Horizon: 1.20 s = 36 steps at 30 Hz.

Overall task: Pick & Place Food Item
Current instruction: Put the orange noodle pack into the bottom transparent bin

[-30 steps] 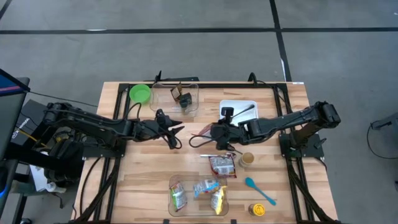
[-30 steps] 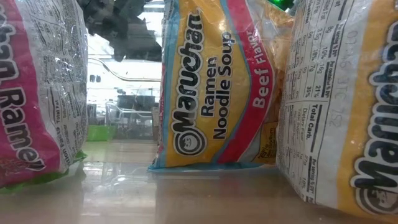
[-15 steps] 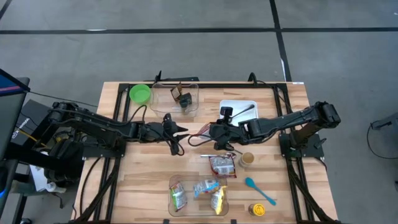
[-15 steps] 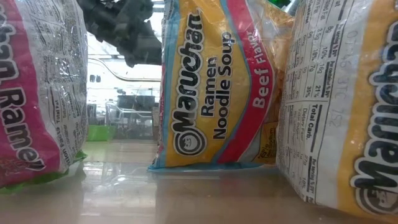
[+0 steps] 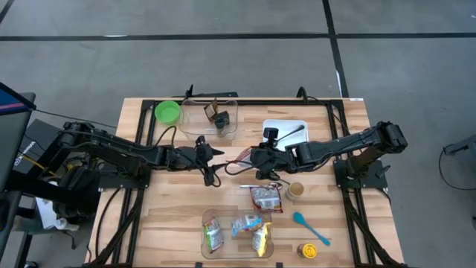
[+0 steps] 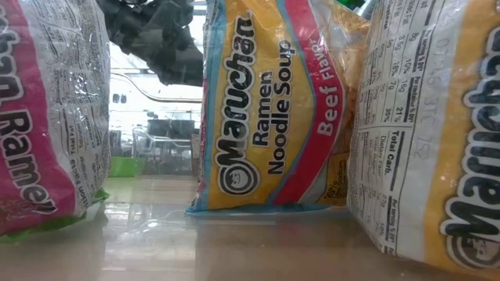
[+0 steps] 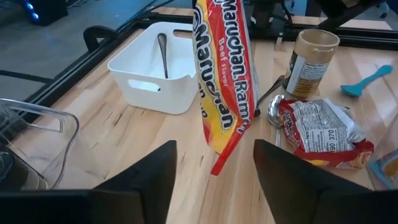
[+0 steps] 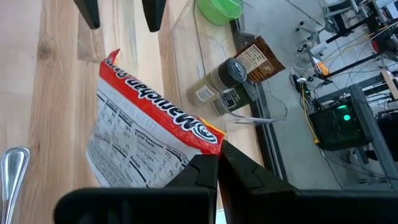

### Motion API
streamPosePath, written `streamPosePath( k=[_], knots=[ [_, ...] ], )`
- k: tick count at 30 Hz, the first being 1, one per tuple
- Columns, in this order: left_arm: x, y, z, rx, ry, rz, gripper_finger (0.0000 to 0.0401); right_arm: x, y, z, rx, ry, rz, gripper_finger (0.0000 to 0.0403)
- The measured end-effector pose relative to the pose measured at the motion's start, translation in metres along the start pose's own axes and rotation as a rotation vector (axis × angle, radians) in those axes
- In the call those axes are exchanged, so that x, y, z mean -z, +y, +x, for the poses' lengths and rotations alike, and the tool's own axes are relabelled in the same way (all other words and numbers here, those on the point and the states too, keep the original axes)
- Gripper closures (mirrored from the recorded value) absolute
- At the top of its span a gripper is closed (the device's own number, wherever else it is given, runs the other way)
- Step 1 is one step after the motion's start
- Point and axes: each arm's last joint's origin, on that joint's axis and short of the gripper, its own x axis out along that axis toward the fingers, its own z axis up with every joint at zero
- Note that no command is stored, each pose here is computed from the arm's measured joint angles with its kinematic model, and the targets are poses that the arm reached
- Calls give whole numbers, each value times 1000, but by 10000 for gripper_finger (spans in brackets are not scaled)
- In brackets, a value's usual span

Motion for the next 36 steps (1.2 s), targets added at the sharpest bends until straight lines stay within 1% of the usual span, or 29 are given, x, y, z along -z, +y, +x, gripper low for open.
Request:
streamPosePath(
  k=[5,8,10,13,17,29,36],
  knots=[
    [2,-2,3,29,8,2,171,-1,0,0,1,-5,2,403],
    [7,-4,9,42,27,9,167,-2,0,0,2,-14,10,403],
    [12,-6,15,40,43,40,166,-2,0,0,3,-19,14,403],
    [14,-9,22,51,17,73,167,-4,-1,0,5,-33,26,403],
    [13,-10,26,54,-17,63,166,-4,-1,0,5,-37,30,403],
    [13,-10,26,54,-17,63,183,-6,-1,0,7,-48,39,403],
    [14,-10,26,54,-9,66,206,-11,-3,-4,4,-67,50,403]
  ],
)
